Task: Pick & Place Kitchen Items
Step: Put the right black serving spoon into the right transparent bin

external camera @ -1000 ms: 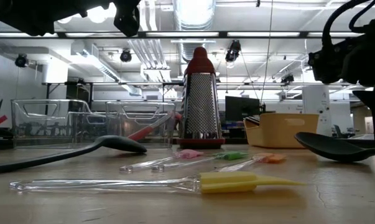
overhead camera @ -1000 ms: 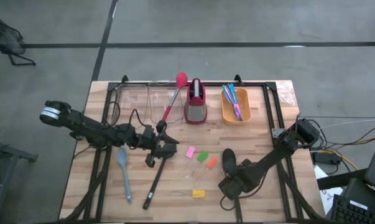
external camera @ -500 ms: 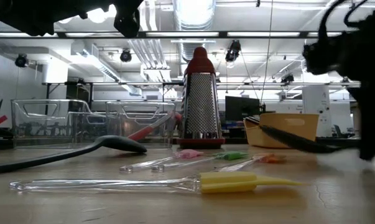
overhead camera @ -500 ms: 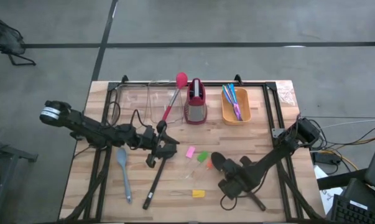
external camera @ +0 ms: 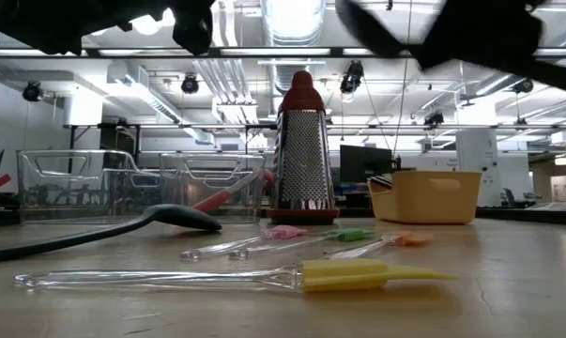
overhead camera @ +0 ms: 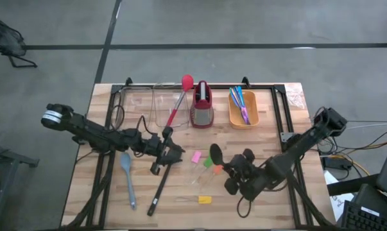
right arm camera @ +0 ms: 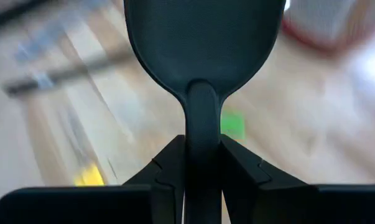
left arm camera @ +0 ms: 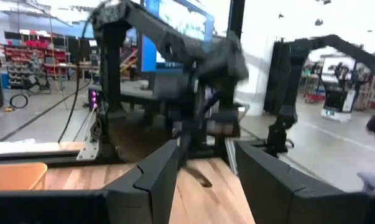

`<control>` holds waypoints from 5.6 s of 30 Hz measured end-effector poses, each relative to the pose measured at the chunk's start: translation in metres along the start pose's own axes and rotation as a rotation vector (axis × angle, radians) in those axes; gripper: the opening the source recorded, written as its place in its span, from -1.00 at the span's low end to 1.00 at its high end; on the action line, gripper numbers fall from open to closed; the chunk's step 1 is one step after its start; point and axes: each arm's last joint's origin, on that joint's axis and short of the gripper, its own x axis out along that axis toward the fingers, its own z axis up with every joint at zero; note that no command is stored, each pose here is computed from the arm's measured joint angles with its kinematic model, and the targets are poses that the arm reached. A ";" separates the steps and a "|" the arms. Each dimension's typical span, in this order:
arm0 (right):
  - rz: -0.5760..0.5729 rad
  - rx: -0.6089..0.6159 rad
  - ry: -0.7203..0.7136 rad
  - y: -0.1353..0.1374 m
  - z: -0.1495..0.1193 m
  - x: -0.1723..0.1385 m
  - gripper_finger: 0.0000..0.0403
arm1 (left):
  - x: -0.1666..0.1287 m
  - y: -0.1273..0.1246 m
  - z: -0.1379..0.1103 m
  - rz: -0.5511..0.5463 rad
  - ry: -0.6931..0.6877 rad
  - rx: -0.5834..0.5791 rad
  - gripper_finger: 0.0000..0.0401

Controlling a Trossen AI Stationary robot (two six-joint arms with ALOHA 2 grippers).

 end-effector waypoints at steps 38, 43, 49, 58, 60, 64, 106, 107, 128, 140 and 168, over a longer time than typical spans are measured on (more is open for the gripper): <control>0.060 -0.198 -0.635 0.030 0.082 -0.019 -0.64 | 0.119 0.012 -0.047 0.108 0.110 0.047 -0.15; 0.084 -0.206 -0.641 0.030 0.085 -0.018 -0.66 | 0.125 0.012 -0.042 0.107 0.088 0.037 -0.15; 0.092 -0.197 -0.642 0.027 0.089 -0.013 -0.60 | 0.127 0.011 -0.040 0.106 0.085 0.029 -0.15; 0.114 -0.195 -0.636 0.026 0.091 -0.011 -0.62 | 0.125 0.011 -0.044 0.109 0.106 0.020 -0.15; 0.115 -0.191 -0.636 0.026 0.091 -0.011 -0.59 | 0.125 0.012 -0.045 0.118 0.109 0.020 -0.15; 0.115 -0.190 -0.633 0.026 0.090 -0.010 -0.60 | 0.125 0.012 -0.045 0.129 0.110 0.021 -0.22; 0.050 -0.431 -0.476 0.039 0.013 -0.039 -0.04 | 0.105 0.013 -0.018 0.297 0.229 -0.057 -0.51; 0.047 -0.439 -0.483 0.040 0.010 -0.042 -0.05 | 0.102 0.012 -0.017 0.298 0.236 -0.062 -0.51; -0.009 -0.491 -0.445 0.013 -0.036 -0.028 -0.30 | -0.019 0.088 0.047 1.196 0.245 -0.188 -0.50; -0.006 -0.493 -0.442 0.013 -0.037 -0.027 -0.43 | -0.050 0.160 0.017 1.296 0.499 -0.322 -0.50; -0.007 -0.488 -0.439 0.011 -0.039 -0.025 -0.57 | -0.051 0.187 -0.034 1.225 0.808 -0.660 -0.49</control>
